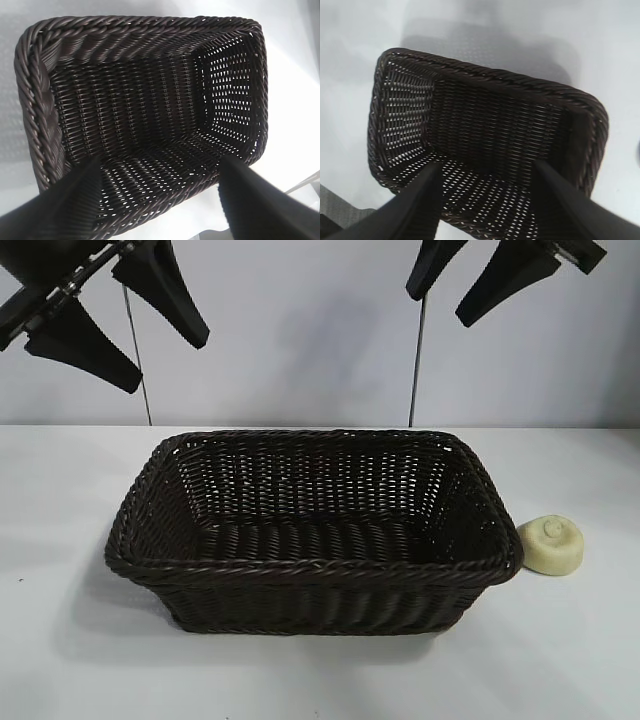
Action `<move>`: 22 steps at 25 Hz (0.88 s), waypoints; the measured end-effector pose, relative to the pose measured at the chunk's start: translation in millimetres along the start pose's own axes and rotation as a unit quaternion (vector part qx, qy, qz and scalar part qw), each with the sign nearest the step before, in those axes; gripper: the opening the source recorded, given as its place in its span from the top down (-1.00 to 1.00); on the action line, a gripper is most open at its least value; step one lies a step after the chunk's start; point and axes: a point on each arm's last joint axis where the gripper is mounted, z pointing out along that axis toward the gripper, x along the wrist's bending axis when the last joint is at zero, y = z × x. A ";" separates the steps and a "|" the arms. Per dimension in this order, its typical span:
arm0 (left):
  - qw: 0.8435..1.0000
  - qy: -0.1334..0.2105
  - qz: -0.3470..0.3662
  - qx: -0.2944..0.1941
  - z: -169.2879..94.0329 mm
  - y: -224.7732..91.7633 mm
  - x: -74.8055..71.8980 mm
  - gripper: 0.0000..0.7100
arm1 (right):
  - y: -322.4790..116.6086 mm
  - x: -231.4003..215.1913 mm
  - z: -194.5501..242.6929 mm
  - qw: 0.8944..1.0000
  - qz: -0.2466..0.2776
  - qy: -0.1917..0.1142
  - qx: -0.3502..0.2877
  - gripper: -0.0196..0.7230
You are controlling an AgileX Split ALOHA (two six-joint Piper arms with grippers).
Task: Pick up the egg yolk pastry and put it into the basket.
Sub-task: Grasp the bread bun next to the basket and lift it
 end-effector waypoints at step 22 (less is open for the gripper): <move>1.000 0.000 0.000 0.000 0.0 -0.1 0.0 -0.37 | 0.8 -91.1 -30.7 0.987 0.061 -0.146 -0.020 -0.10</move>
